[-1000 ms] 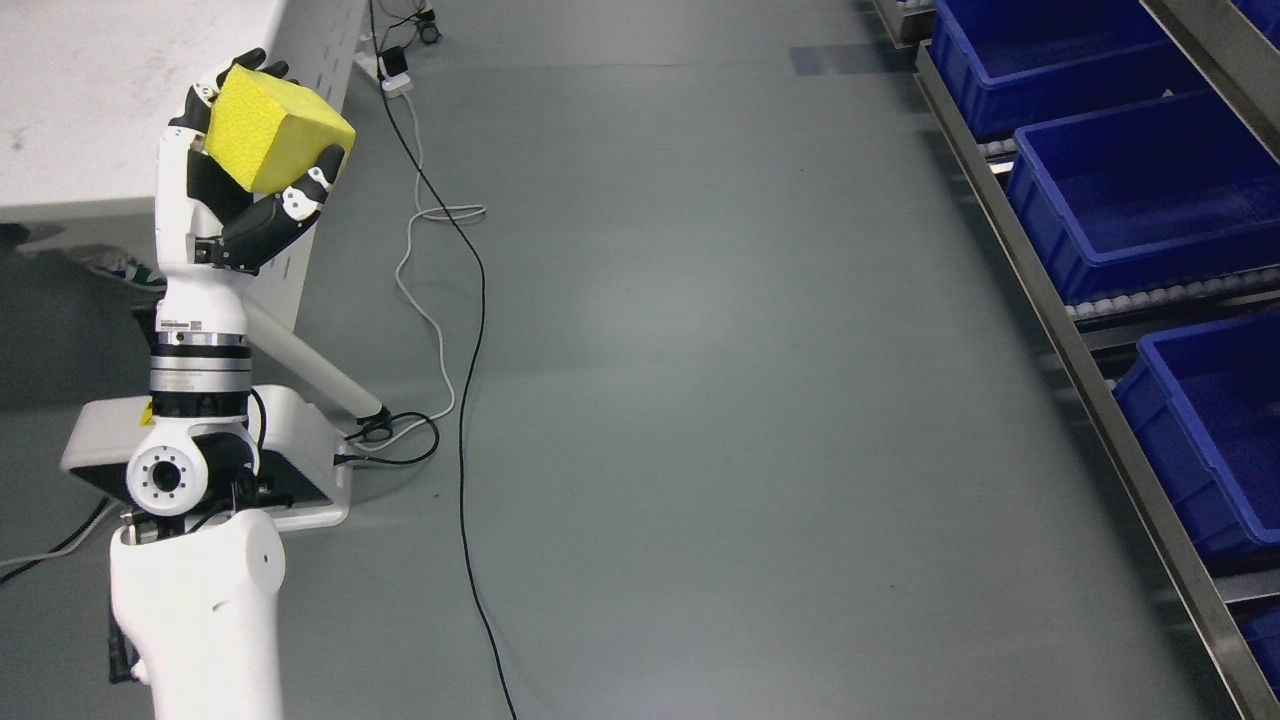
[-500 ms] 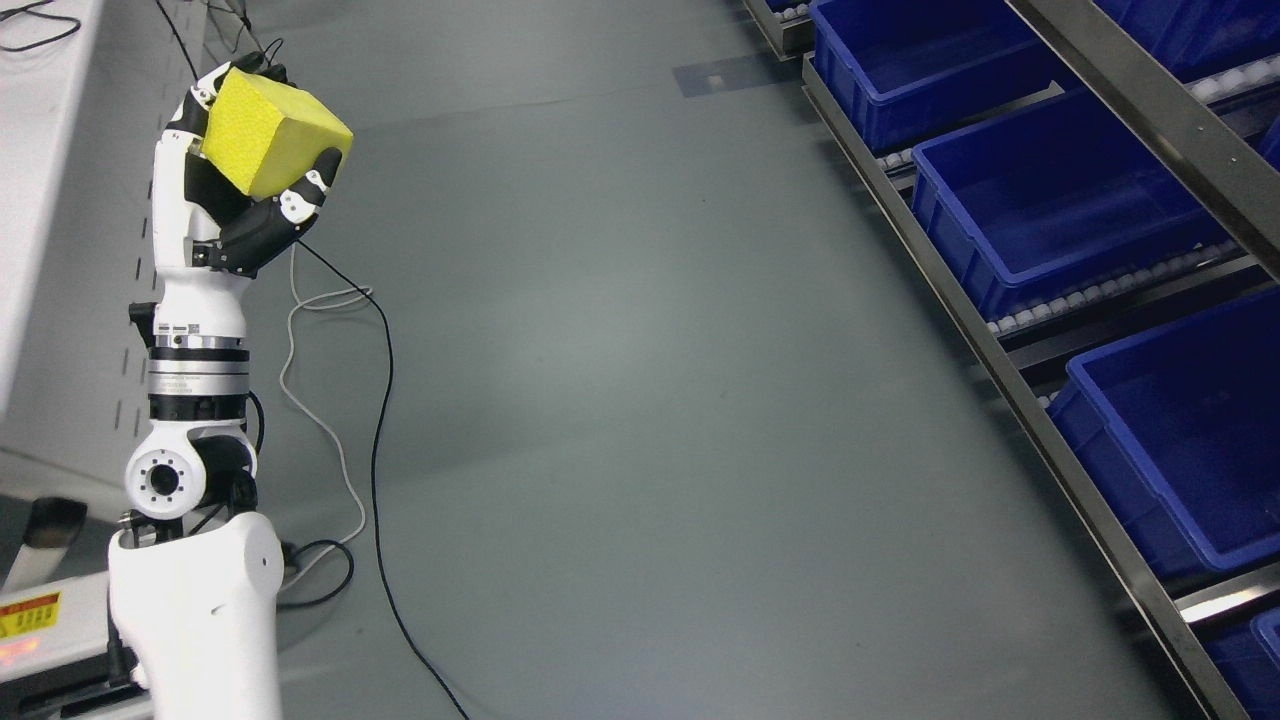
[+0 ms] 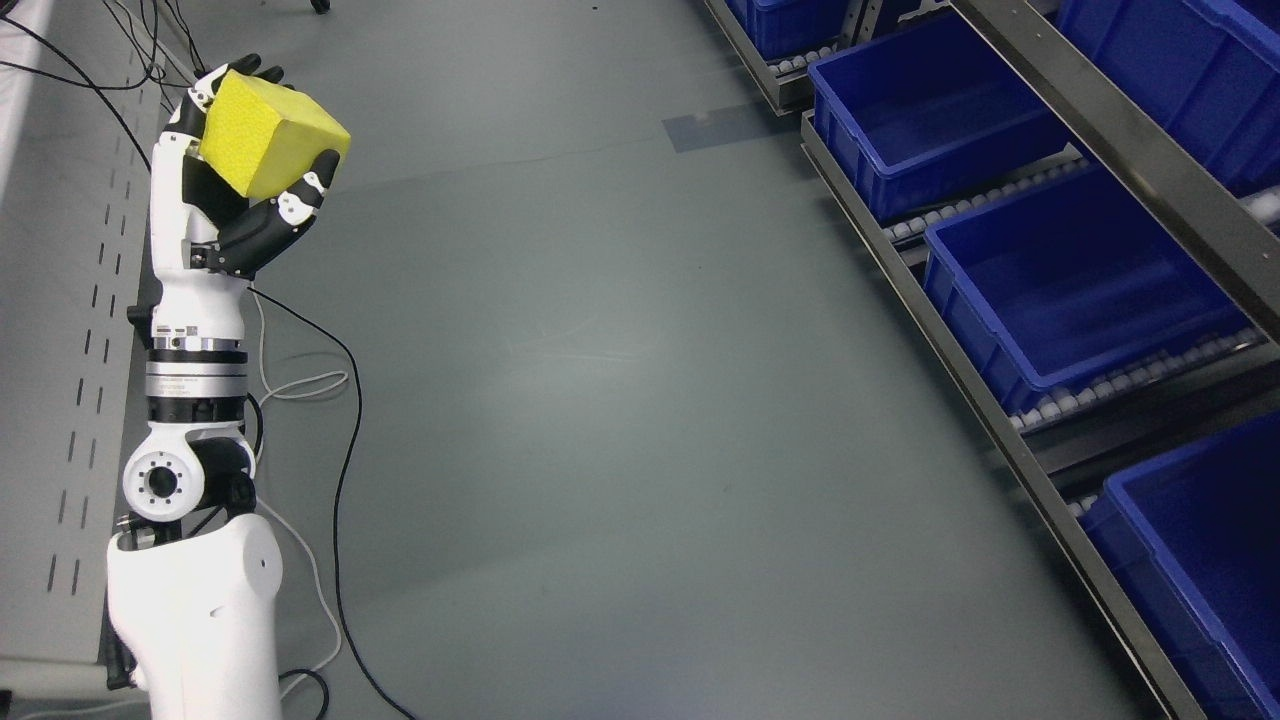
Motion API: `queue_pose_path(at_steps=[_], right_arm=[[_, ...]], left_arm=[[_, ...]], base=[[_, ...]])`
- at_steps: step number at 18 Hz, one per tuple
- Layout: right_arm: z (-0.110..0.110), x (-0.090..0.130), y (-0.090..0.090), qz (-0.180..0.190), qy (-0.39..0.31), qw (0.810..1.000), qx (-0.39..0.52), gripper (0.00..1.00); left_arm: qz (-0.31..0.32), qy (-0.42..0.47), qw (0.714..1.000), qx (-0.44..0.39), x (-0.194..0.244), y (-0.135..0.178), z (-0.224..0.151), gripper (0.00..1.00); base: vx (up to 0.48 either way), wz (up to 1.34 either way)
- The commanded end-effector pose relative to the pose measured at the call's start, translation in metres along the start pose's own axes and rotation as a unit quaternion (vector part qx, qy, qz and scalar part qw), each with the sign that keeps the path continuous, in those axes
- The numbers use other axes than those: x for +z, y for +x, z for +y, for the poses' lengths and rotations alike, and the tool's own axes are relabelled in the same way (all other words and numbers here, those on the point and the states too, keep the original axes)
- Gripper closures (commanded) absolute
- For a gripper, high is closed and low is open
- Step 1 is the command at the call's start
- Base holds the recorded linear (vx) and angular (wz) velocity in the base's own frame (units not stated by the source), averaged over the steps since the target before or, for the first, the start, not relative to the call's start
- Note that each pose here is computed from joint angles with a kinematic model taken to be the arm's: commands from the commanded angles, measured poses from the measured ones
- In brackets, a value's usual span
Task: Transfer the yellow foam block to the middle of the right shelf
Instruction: 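Hold the cube raised in the left hand while turning toward the bins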
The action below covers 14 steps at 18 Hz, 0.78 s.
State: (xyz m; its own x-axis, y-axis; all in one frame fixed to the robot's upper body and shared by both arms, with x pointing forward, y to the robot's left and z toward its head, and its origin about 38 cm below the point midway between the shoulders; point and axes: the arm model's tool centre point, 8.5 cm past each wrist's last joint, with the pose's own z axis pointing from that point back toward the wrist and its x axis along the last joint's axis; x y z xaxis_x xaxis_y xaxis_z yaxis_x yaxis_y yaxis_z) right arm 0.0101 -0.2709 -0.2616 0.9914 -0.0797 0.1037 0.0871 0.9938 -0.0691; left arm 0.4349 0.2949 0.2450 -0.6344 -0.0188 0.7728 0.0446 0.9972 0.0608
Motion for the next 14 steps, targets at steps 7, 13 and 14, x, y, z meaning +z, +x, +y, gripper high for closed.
queue_pose_path(at_steps=[7, 13, 14], right_arm=[[-0.0111, -0.0006, 0.0090, -0.011, -0.008, 1.000, 0.001, 0.00], [-0.0111, -0.0005, 0.0080, -0.010, -0.008, 1.000, 0.001, 0.00], [-0.0111, -0.0006, 0.0090, -0.011, -0.008, 1.000, 0.000, 0.00]], left_arm=[[-0.001, -0.004, 1.000, -0.009, -0.0009, 0.0021, 0.0050, 0.53], [-0.006, -0.007, 1.000, -0.008, -0.0034, 0.0047, 0.0032, 0.53], [-0.008, -0.010, 1.000, -0.009, -0.0047, 0.0063, 0.0013, 0.53]], base=[[0.407, -0.02], [0.357, -0.24], [0.347, -0.37]])
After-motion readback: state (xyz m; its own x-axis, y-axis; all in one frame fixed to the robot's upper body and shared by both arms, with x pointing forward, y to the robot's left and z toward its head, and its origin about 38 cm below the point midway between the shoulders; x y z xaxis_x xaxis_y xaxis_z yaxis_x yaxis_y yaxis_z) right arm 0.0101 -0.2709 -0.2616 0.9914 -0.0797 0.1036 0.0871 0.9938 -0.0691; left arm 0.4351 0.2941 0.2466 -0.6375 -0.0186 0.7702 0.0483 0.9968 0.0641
